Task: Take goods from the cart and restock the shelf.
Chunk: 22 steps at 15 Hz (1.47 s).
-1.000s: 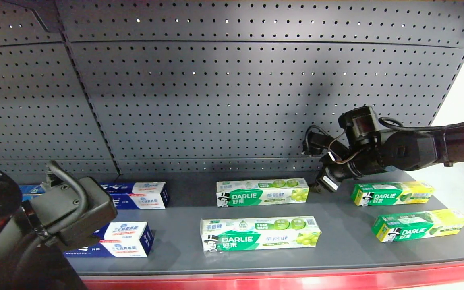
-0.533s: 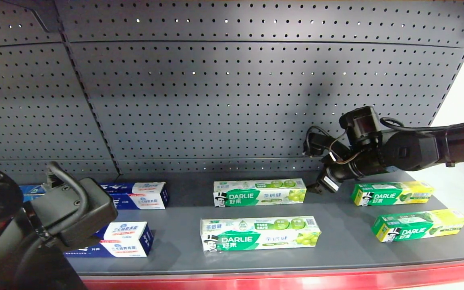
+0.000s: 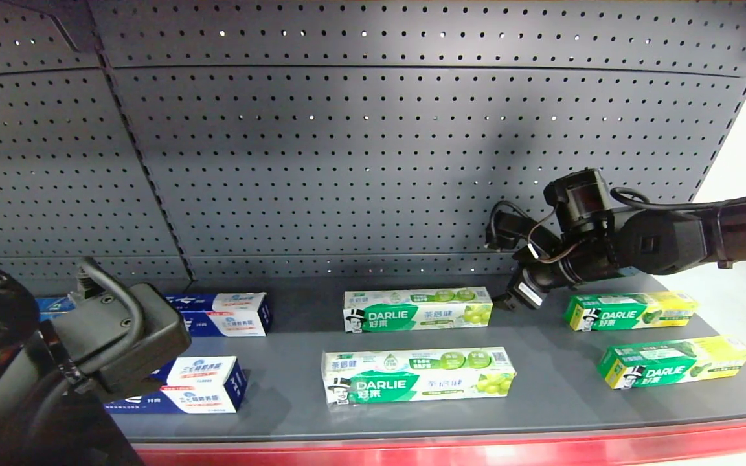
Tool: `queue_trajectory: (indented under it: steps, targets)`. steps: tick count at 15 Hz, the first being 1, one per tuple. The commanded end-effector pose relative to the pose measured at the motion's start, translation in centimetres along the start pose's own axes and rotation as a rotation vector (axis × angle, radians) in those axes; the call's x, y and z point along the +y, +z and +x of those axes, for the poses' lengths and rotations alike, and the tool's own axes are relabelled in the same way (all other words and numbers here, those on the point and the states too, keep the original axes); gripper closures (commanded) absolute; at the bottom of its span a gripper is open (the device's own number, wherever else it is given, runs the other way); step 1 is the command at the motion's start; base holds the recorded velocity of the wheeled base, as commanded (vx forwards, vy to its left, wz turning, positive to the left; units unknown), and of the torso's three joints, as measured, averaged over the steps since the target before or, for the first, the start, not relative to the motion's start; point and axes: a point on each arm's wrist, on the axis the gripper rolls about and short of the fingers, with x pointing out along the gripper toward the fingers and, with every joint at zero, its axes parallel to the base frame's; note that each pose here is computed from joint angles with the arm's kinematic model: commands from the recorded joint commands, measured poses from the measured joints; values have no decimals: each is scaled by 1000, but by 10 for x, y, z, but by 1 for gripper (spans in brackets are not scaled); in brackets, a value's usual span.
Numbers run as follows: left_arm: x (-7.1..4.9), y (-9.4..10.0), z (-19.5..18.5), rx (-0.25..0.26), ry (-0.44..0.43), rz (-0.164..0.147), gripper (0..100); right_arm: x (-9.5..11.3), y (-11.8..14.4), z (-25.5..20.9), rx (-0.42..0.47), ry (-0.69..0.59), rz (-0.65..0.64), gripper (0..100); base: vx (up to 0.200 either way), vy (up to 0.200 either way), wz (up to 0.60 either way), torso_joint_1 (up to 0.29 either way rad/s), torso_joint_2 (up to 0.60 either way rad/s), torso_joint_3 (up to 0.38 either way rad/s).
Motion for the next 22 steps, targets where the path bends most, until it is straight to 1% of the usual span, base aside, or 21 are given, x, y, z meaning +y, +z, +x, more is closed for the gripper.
queue_trajectory:
  steps: [1,13,18,21,22]
  targets:
    - [0,1,1,3,1,0,0,3,3,2,-4,8,-8,0,0,0,0,0,0,0]
    - [0,0,1,3,1,0,0,12,11,11,-16,28,-26,0,0,0,0,0,0,0]
    - [0,-1,1,5,1,1,0,11,12,11,-19,25,-26,0,0,0,0,0,0,0]
    - [0,0,1,3,1,0,0,9,10,5,-19,20,-22,0,0,0,0,0,0,0]
    - [0,-1,1,5,1,-1,0,5,11,-15,-36,-1,-16,0,0,0,0,0,0,0]
